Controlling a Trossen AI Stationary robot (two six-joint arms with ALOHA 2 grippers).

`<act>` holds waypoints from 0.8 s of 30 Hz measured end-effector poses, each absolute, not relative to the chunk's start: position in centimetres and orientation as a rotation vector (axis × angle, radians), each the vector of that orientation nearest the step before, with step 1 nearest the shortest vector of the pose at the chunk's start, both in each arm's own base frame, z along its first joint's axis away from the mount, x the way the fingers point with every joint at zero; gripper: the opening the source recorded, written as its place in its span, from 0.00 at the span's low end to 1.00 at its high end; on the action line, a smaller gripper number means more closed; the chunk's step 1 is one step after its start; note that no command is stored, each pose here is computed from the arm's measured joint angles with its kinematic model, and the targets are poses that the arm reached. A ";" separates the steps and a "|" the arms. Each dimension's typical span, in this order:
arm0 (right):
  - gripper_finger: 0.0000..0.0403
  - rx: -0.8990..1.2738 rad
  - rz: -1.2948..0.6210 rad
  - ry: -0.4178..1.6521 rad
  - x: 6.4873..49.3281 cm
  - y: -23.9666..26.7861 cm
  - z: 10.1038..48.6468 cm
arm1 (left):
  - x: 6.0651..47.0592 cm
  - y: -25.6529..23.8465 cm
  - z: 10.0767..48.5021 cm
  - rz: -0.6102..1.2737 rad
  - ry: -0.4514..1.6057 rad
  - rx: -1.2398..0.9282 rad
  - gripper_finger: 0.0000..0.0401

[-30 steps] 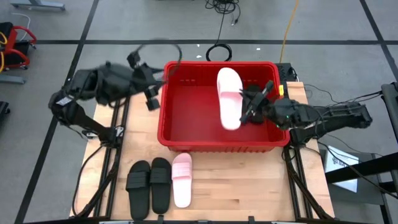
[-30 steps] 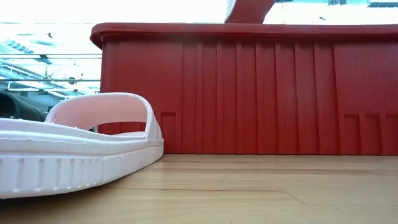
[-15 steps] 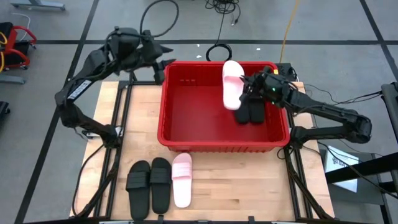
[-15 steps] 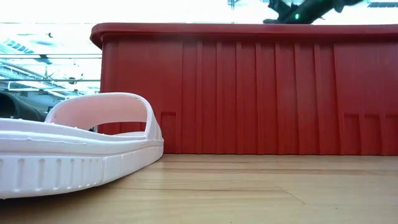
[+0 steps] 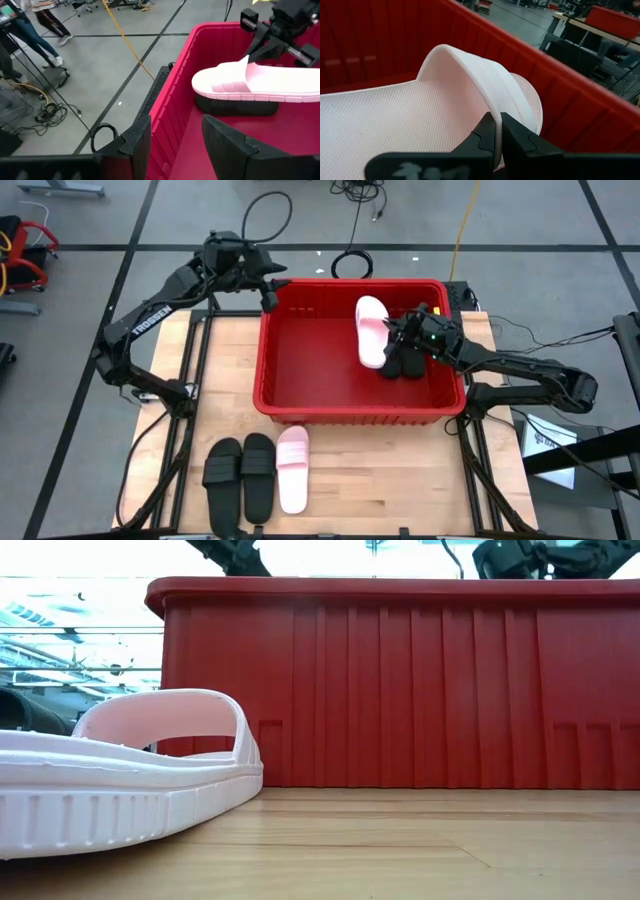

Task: Pick and place slides into bin
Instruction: Put the pink slide into the red bin

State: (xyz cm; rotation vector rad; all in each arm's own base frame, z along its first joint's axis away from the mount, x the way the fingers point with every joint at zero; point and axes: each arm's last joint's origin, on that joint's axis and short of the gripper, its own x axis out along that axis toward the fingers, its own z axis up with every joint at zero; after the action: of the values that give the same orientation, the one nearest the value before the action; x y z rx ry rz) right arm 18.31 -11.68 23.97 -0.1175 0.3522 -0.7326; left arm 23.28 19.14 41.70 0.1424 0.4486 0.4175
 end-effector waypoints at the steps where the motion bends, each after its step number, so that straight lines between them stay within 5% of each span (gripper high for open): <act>1: 0.01 -0.125 -0.732 0.353 18.3 -11.7 23.6 | 23.3 19.3 41.4 0.420 0.447 0.136 0.44; 24: 0.01 -0.119 -0.669 0.446 21.1 -14.7 17.9 | 19.9 16.7 36.6 0.523 0.244 0.074 0.44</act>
State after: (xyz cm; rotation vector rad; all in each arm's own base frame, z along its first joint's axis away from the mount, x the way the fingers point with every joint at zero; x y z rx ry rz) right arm 21.07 -14.69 17.89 -0.1188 0.4462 -0.6686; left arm 19.89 16.72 36.64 0.0736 0.2445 0.5225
